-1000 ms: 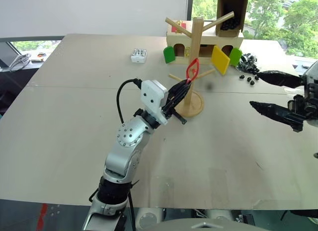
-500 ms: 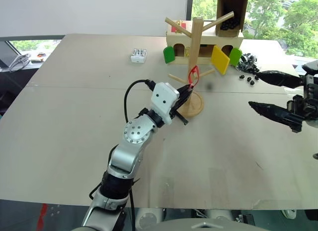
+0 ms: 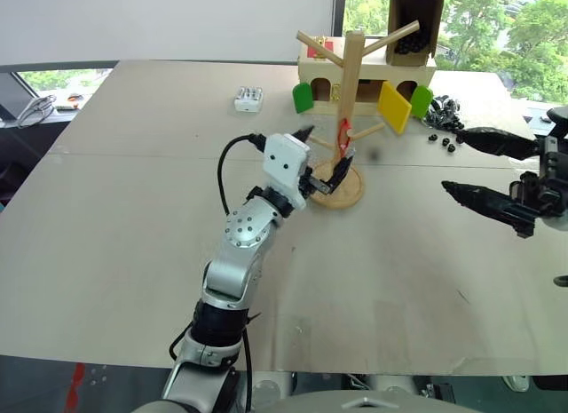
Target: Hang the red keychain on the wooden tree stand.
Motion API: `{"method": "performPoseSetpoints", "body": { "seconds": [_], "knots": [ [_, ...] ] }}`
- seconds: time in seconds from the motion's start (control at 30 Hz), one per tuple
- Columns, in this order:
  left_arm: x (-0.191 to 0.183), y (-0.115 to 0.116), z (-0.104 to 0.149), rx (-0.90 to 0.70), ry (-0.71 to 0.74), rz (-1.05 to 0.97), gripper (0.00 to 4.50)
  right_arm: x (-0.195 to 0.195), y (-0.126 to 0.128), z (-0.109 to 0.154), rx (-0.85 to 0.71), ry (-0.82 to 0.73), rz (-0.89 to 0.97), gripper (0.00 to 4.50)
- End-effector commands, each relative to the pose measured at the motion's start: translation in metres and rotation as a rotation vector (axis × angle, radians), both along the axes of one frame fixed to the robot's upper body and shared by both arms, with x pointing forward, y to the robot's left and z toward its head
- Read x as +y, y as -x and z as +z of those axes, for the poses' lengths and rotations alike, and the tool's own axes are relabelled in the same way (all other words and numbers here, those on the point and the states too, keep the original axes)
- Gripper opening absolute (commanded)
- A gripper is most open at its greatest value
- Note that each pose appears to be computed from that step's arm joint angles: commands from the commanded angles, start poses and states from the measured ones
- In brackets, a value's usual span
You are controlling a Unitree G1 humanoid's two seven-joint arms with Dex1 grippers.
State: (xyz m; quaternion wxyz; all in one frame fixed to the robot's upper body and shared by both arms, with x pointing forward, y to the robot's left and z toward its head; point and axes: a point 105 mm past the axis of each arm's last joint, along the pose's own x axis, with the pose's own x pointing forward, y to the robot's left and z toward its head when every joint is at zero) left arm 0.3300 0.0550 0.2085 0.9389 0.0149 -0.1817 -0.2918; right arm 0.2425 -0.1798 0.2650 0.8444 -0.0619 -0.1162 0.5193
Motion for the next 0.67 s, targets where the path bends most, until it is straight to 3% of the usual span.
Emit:
{"method": "performPoseSetpoints", "body": {
  "seconds": [0.03,0.37,0.67],
  "knots": [
    [0.04,-0.005,-0.014,0.084,0.094,0.144,4.44,-0.006,-0.015,-0.013,-0.053,-0.015,-0.157,4.5],
    [0.133,-0.008,-0.064,0.21,0.13,0.526,4.44,-0.042,-0.086,-0.102,-0.02,-0.157,-0.833,4.5],
    [0.153,0.004,-0.105,0.288,0.1,0.598,4.44,-0.046,-0.097,-0.152,-0.016,-0.131,-0.967,4.5]
  ]
}}
